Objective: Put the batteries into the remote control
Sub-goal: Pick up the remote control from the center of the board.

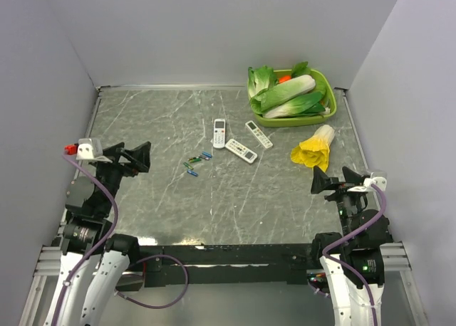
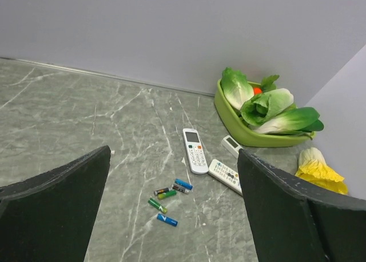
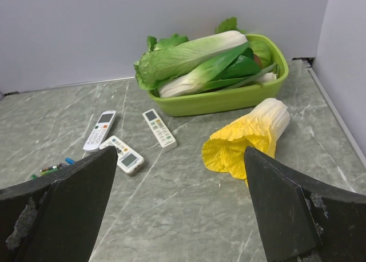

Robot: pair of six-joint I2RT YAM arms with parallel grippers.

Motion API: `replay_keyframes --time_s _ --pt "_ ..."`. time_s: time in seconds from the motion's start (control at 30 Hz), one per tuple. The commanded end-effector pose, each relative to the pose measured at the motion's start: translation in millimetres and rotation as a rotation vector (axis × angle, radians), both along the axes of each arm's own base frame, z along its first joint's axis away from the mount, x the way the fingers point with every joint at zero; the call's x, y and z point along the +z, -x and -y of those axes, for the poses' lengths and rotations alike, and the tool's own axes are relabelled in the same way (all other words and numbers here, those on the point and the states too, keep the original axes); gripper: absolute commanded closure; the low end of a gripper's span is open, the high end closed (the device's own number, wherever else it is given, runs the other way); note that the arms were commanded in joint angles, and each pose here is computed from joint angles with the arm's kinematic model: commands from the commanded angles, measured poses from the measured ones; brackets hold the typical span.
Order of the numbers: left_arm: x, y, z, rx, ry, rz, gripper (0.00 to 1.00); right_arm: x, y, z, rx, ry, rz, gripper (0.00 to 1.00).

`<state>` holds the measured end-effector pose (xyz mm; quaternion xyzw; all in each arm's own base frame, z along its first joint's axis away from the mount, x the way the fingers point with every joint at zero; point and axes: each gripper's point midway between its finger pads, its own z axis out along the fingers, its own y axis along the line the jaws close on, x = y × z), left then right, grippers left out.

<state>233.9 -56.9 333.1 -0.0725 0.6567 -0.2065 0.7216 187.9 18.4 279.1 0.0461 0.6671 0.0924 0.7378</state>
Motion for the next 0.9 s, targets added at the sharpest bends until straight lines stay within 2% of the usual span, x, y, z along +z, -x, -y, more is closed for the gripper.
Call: replay_keyframes --time_s 0.0,0.2,0.4,0.5,0.63,0.67,0.7,0.8,0.83,0.87 --pt "-2.4 -7.4 1.9 -0.003 0.021 -0.027 0.03 41.7 47.2 11.0 -0.047 -0.043 0.256 0.0" --pt "-16.8 -23.0 8.6 -0.022 0.027 -0.118 0.03 36.9 41.2 5.4 -0.017 -0.045 0.211 0.0" --pt "-34.5 -43.6 12.1 -0.016 0.047 -0.217 0.03 25.2 27.7 3.5 -0.014 -0.079 0.105 0.0" --pt "-47.3 -60.3 25.1 -0.057 0.088 -0.316 0.03 21.3 23.5 3.3 -0.017 -0.079 0.062 0.0" --pt "-93.8 -95.9 40.6 -0.064 0.124 -0.571 0.03 16.1 22.9 5.3 -0.028 -0.085 0.063 0.0" --pt "-85.4 -105.6 44.5 -0.065 0.128 -0.581 0.03 15.3 24.7 6.4 -0.034 -0.088 0.068 0.0" --pt "-110.8 -120.2 47.0 -0.042 0.112 -0.674 0.03 14.0 25.4 7.1 -0.037 -0.095 0.068 0.0" --pt "-117.2 -145.4 61.9 -0.022 0.064 -0.751 0.03 13.0 27.5 6.6 -0.032 -0.101 0.074 0.0" --pt "-144.4 -154.5 76.8 -0.037 0.035 -0.837 0.03 13.2 27.8 5.8 -0.027 -0.097 0.073 0.0" --pt "-135.4 -169.3 79.4 -0.004 0.019 -0.825 0.03 14.0 28.4 5.2 -0.022 -0.094 0.078 0.0"
